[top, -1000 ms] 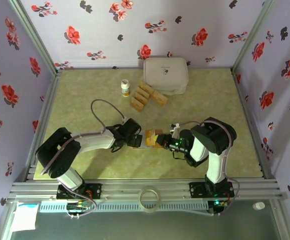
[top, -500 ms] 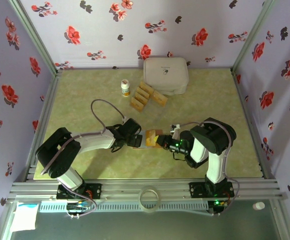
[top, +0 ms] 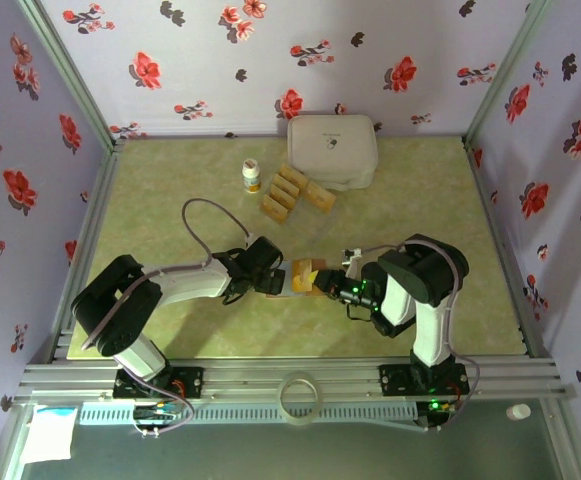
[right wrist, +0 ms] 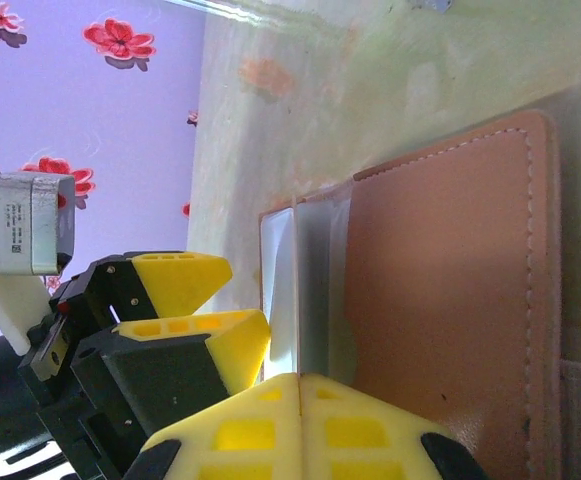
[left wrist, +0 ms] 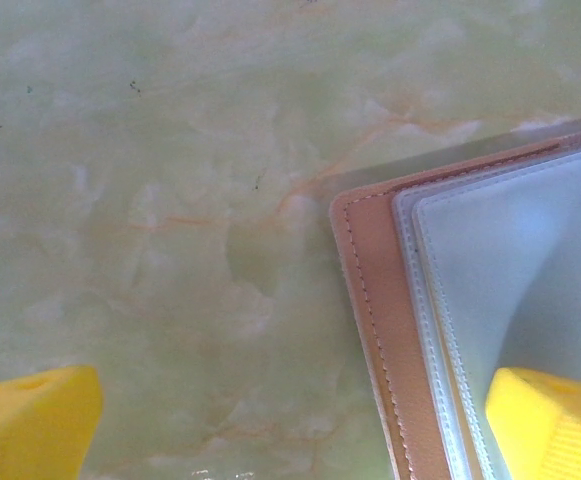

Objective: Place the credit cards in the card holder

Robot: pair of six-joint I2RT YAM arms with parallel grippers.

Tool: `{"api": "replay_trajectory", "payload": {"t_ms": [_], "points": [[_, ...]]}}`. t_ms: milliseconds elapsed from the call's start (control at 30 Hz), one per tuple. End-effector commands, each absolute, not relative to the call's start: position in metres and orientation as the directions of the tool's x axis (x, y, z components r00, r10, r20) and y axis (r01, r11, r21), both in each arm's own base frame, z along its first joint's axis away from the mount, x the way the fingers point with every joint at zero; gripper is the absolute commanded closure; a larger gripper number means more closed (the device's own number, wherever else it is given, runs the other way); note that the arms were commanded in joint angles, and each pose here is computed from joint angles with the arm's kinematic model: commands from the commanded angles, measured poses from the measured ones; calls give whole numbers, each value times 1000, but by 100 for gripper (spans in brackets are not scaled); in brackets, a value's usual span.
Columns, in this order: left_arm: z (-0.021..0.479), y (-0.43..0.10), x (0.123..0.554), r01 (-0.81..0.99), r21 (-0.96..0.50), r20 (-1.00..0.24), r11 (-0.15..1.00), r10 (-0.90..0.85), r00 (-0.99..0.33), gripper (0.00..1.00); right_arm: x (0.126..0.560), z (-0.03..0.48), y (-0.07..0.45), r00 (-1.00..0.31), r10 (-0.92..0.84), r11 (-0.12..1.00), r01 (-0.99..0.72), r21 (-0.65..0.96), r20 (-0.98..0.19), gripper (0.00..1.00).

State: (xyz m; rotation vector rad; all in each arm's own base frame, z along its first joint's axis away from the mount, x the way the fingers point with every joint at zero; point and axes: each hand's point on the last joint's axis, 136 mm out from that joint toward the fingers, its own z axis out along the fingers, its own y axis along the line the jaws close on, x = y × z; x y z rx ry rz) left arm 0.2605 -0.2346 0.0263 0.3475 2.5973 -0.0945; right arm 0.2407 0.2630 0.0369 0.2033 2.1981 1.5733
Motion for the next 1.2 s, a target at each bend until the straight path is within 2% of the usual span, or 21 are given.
{"api": "replay_trajectory", "payload": {"t_ms": [0, 767, 1000, 1167], "points": [[8, -215, 249, 268, 91, -435, 959, 280, -856, 0, 220, -18, 254, -938, 321, 465, 39, 884, -128, 100], [10, -214, 249, 268, 94, -438, 959, 281, -854, 0, 219, -37, 236, -918, 380, 525, 112, 844, -115, 100], [9, -213, 248, 267, 96, -435, 959, 282, -855, 0, 234, -6, 232, -897, 413, 503, 78, 861, -160, 100], [9, -211, 247, 267, 101, -438, 958, 283, -853, 0, 243, 39, 224, -878, 383, 589, -8, 808, -288, 100]]}}
